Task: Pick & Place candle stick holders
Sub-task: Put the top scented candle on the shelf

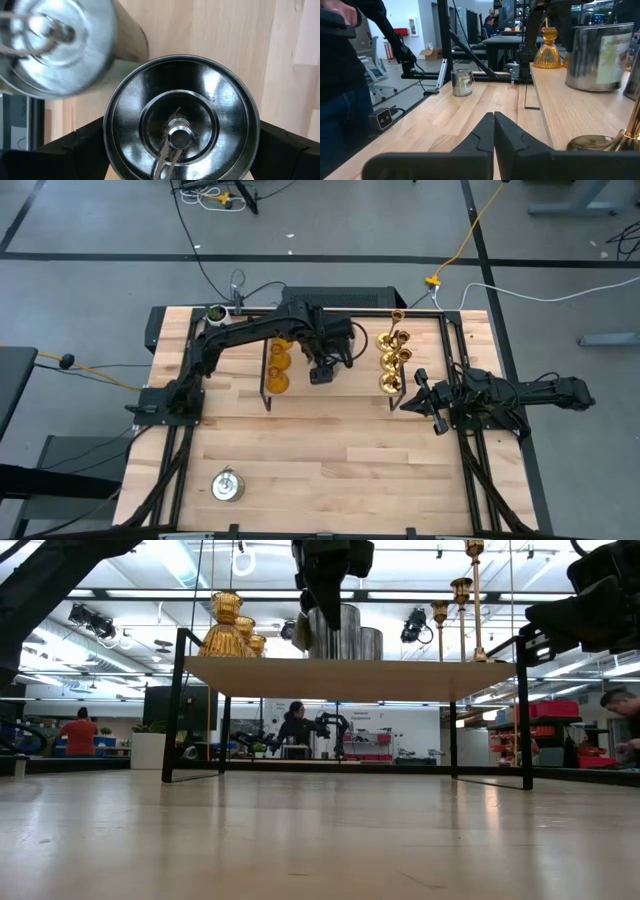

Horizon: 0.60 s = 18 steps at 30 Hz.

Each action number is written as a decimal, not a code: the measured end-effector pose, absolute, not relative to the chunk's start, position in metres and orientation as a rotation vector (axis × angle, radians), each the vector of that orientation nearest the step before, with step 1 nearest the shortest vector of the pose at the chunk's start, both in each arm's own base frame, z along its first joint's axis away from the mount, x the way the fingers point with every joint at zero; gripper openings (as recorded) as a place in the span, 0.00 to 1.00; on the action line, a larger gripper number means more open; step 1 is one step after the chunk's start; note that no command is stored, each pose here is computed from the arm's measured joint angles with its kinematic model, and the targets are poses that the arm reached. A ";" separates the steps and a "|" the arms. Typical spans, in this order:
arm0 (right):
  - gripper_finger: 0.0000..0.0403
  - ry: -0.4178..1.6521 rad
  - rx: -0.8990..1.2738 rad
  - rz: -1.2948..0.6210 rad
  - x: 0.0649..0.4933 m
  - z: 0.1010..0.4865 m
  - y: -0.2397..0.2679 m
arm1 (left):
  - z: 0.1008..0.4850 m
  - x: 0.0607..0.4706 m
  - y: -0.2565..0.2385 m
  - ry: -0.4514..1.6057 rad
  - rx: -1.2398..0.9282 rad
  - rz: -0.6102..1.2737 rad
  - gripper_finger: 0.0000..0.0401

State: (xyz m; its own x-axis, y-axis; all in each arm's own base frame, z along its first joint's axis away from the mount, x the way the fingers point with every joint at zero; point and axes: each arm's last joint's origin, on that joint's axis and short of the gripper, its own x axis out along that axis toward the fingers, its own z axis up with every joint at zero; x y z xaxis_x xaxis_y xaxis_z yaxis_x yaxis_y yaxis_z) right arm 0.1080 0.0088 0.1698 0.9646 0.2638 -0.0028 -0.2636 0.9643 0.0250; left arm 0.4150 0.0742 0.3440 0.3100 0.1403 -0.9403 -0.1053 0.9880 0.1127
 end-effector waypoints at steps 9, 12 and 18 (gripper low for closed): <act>0.03 0.005 0.024 0.266 0.108 0.170 0.009 | 0.344 0.414 0.075 1.252 0.032 0.162 0.92; 0.03 0.005 0.024 0.266 0.108 0.170 0.009 | 0.344 0.415 0.075 1.252 0.031 0.159 0.94; 0.03 0.005 0.024 0.266 0.108 0.170 0.009 | 0.343 0.415 0.074 1.246 0.002 0.133 0.94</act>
